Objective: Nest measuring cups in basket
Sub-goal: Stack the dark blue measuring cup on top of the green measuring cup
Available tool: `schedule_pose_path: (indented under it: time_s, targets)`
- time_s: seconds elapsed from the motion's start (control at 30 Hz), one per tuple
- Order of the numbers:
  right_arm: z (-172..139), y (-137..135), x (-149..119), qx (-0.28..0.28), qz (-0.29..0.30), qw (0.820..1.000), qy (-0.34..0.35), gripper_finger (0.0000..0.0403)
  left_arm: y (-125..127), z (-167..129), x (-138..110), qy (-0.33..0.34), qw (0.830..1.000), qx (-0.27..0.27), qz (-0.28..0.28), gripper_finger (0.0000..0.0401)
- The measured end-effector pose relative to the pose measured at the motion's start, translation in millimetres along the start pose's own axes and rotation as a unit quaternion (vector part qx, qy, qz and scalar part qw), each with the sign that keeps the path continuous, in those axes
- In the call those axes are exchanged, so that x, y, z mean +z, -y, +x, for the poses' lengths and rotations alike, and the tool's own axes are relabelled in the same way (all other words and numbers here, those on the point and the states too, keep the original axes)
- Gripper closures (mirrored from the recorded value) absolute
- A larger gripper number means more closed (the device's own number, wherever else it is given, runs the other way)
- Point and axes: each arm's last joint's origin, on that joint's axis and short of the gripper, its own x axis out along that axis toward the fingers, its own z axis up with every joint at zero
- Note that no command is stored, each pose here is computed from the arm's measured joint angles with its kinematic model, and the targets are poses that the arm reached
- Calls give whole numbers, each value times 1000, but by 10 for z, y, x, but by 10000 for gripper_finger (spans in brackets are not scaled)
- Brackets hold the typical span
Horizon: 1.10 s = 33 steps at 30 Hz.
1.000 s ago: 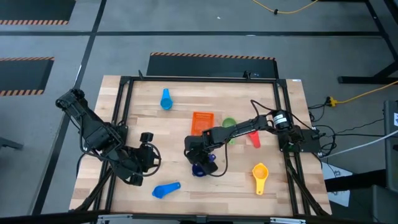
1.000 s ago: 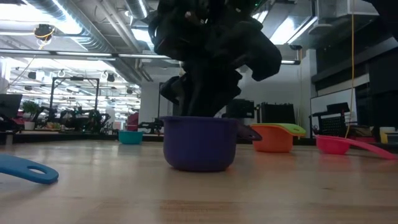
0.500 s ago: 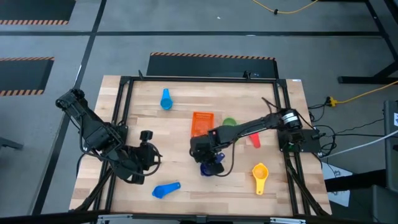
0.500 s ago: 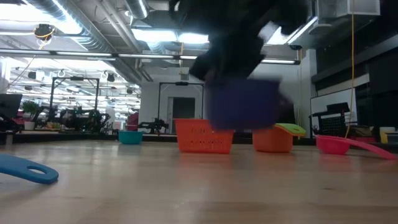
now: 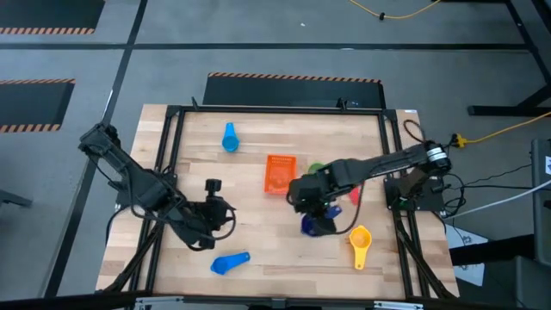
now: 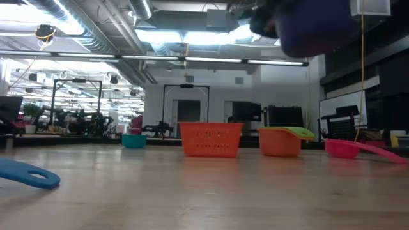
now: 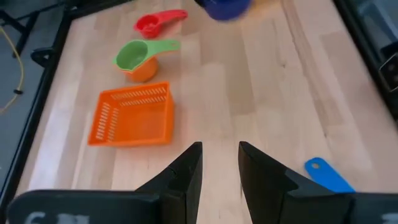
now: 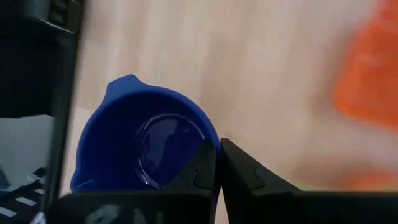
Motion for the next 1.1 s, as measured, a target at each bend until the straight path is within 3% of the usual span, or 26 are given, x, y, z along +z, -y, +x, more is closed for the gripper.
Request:
schedule_pose_path:
  time_s: [0.13,0.33,0.5,0.6,0.73,0.9,1.1]
  targets:
    - [-186,-45,-159,-52,30,998,-20,390,0,240,-142,-5,1000,-18,10,305]
    - [-397,-90,-422,-97,60,993,3,389,-51,597,-350,7,997,-80,16,305]
    - [-406,59,-875,-167,155,973,37,388,-172,832,-487,31,992,-120,9,305]
    - [-406,200,-1068,-185,260,942,103,388,-296,935,-547,30,993,-115,-10,305]
    - [-373,405,-1234,-218,398,871,189,388,-462,1022,-582,23,994,-98,-33,305]
    - [-206,667,-1373,-273,477,806,218,387,-607,1071,-581,21,995,-78,-53,305]
    - [70,886,-1390,-240,511,776,281,387,-679,1091,-559,32,995,-68,-64,305]
